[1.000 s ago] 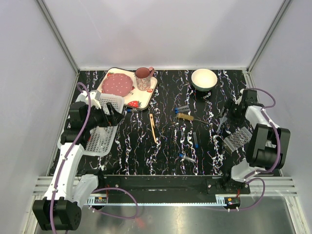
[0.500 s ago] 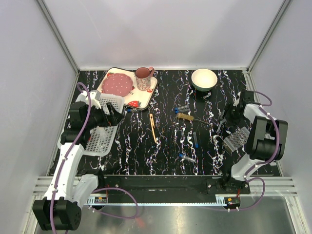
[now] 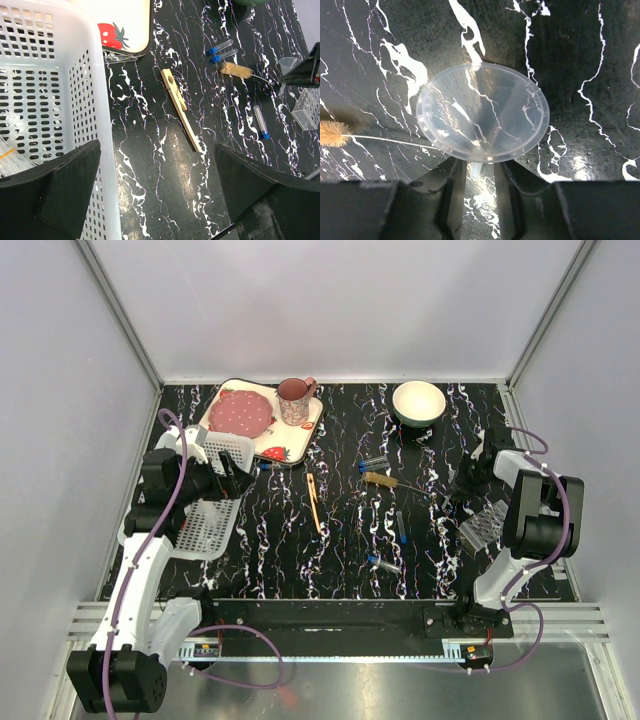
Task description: Organize the chemistry lab equipment
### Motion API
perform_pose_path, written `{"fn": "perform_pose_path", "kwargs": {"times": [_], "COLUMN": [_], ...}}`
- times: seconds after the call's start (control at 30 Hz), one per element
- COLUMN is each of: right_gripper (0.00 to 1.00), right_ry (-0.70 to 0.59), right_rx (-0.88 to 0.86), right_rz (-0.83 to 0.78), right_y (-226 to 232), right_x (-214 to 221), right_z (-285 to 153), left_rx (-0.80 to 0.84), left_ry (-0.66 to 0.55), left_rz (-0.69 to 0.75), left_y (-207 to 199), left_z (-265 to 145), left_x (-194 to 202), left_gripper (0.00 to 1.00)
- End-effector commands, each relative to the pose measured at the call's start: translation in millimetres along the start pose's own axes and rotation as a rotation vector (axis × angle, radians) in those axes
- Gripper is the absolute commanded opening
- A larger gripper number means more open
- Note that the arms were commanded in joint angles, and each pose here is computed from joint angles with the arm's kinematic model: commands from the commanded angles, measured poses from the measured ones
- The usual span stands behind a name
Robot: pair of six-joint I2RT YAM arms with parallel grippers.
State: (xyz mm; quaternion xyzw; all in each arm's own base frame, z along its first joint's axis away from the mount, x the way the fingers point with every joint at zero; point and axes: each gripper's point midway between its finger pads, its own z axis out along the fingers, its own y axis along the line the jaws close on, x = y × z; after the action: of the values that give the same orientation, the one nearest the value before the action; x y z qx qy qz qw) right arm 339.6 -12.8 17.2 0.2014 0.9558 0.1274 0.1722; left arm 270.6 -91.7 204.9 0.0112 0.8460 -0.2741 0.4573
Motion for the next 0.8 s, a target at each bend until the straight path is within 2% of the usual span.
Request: {"fn": "perform_pose_path", "kwargs": {"times": [0.0,0.2,0.4,0.47,0.57,0.67,0.7,0.77], "right_gripper": [0.30,0.16,0.09,0.08,0.05,0.05,0.05,0.04], "right_ry": [-0.036,-0.056,-0.112,-0.139,-0.154,-0.126,-0.118,-0.092], "right_rx": [-0.002,-0.048,-0.086,-0.121,-0.234,-0.414,-0.531,-0.631], "right_rz": [-0.037,-0.059,-0.114,-0.153,-0.241,-0.386,-0.485,-0.533], "right_y": [5.5,15.7,26.6,35.9,56.0,81.3,95.2,105.9], "right_x": [-16.0,-20.6,-28.5,-30.1,-21.8,1.8,13.2,30.3], "right_z": [-4.1,-13.1,-37.1,-53.5,-77.3,-101.0,-110.5,-123.3], "left_rx": [0.069,0.114,0.202,0.284,0.407,0.514,0.562,0.617], "left_ry": [-0.065,-0.065,-0.068,-0.070,-0.047,-0.034,-0.029,-0.071], "left_rz": [0.060,0.054,0.038,0.040,0.002,-0.058,-0.077,-0.012], "left_y": [-14.9,-22.4,-39.0,-51.8,-70.5,-90.3,-104.4,-118.6], "left_z": [-2.7,-2.3,-4.6,-6.2,-10.2,-17.7,-24.2,-30.0], "left_x": [-17.8,-17.8,-19.9,-19.2,-14.2,-15.7,-15.0,-17.7], "left_gripper": [0.99,0.99,0.99,0.99,0.99,0.98,0.98,0.98]}}
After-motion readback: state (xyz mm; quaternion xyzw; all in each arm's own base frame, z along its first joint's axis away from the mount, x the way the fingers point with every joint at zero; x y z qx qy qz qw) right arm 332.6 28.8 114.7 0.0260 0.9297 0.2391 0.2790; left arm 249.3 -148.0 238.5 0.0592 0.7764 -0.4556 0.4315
